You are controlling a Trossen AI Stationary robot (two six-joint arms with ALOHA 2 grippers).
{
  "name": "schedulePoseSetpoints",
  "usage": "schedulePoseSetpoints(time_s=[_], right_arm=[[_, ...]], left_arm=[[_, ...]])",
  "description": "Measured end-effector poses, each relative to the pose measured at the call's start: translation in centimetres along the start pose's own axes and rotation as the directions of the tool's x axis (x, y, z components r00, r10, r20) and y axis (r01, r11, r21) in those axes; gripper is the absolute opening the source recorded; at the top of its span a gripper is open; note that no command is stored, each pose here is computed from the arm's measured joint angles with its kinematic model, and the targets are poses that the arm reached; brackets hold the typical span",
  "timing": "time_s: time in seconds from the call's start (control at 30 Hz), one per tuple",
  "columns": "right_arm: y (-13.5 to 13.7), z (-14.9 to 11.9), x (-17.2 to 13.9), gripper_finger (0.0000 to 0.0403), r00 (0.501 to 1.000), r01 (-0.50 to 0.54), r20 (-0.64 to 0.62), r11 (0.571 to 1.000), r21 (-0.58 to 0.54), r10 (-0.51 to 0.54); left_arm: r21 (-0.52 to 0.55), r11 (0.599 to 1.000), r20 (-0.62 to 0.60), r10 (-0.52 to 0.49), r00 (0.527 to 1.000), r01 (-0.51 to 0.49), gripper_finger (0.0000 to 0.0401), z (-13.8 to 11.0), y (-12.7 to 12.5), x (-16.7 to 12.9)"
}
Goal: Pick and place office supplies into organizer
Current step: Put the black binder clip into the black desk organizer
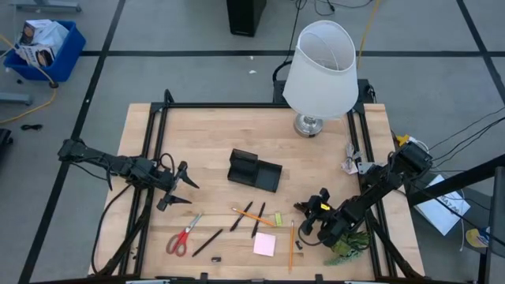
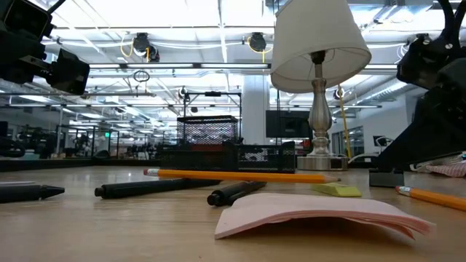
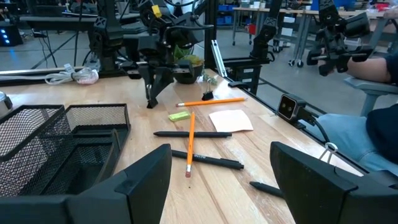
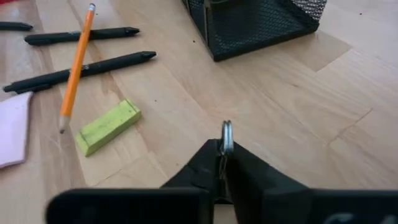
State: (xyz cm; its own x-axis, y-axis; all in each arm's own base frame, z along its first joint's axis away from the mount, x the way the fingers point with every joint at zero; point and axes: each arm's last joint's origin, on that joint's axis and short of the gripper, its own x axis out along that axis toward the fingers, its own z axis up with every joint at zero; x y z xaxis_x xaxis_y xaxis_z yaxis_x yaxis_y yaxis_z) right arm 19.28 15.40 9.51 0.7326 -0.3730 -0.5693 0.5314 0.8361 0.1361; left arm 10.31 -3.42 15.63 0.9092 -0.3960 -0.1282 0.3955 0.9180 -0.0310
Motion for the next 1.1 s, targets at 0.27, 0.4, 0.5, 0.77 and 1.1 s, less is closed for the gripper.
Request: schedulePoseSetpoints(time_s=[0.27,0.4,0.5,0.77,1.1], right_arm=[[1.1,1.1,0.5,0.0014,0.996,-0.076,0.054,0.997,0.004,0.076],[2.1,2.6,0.9,0.0006,0.981,-0.143,0.132,0.990,-0.002,0.142],[2.8,4.3,1.3,0.0004,0.957,-0.194,0.215,0.981,-0.019,0.194],[3.7,7.0,4.9,0.0007,0.927,-0.256,0.258,0.962,-0.098,0.273],[6.7,11.7,10.6,0.0008,0.912,-0.152,0.321,0.937,-0.314,0.255]], left_arm=[[0.000,1.000,0.000,0.000,1.000,0.000,0.0274,0.0,0.0,0.0],[0.000,1.000,0.000,0.000,1.000,0.000,0.0273,0.0,0.0,0.0],[0.000,1.000,0.000,0.000,1.000,0.000,0.0274,0.0,0.0,0.0],[0.000,1.000,0.000,0.000,1.000,0.000,0.0274,0.0,0.0,0.0],[0.000,1.000,-0.001,0.000,1.000,0.000,0.0274,0.0,0.0,0.0]])
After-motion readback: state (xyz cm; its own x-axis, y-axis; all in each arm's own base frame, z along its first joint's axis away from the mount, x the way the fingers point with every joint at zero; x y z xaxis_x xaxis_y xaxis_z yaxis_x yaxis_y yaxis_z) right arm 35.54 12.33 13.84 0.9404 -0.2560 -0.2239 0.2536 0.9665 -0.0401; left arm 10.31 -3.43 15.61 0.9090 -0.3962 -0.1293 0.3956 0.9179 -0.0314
